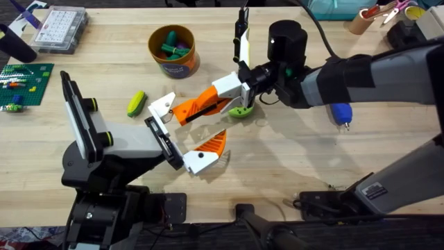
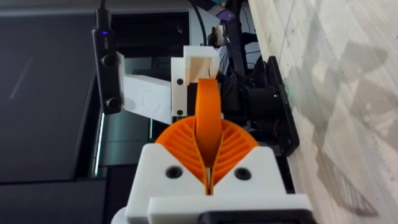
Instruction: Pick up the gripper from the table and insert it into the empty holder that is missing its gripper. Then pick up a screw, insert it into the mounting hole, and use the screwdriver to tighten it. Finally, clean up the table by picking up the vegetable and placing it into the bucket.
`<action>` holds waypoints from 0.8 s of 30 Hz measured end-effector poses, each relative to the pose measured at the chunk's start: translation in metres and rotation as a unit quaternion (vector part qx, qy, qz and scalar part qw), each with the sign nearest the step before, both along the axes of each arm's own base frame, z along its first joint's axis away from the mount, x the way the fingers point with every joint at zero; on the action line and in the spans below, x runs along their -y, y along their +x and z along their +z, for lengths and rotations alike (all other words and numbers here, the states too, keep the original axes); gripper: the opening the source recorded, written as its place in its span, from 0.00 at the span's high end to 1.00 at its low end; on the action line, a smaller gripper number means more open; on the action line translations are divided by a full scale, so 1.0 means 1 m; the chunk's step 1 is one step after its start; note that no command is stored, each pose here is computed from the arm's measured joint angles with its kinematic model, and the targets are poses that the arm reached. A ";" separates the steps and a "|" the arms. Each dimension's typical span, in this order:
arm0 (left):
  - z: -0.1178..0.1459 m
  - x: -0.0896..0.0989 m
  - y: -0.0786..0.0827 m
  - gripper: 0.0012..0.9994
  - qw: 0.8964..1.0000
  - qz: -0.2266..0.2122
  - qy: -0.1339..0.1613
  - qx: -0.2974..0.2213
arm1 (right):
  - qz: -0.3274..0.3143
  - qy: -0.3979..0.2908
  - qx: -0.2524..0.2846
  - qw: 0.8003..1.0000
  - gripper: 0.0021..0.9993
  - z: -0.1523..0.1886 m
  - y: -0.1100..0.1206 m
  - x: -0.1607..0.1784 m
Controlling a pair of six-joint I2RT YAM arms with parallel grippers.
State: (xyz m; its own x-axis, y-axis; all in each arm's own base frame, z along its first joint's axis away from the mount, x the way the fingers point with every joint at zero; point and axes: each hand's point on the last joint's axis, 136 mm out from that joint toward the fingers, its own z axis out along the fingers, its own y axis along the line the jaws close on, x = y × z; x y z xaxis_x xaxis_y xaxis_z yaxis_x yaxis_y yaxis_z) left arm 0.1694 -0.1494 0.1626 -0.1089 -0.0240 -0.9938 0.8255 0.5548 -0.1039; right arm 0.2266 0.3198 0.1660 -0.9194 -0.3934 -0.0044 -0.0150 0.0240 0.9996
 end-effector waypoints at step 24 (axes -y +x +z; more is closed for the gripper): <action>0.000 0.000 0.000 0.01 1.000 0.001 0.000 -0.001 | 0.005 0.001 0.002 1.000 0.99 -0.003 -0.002 0.001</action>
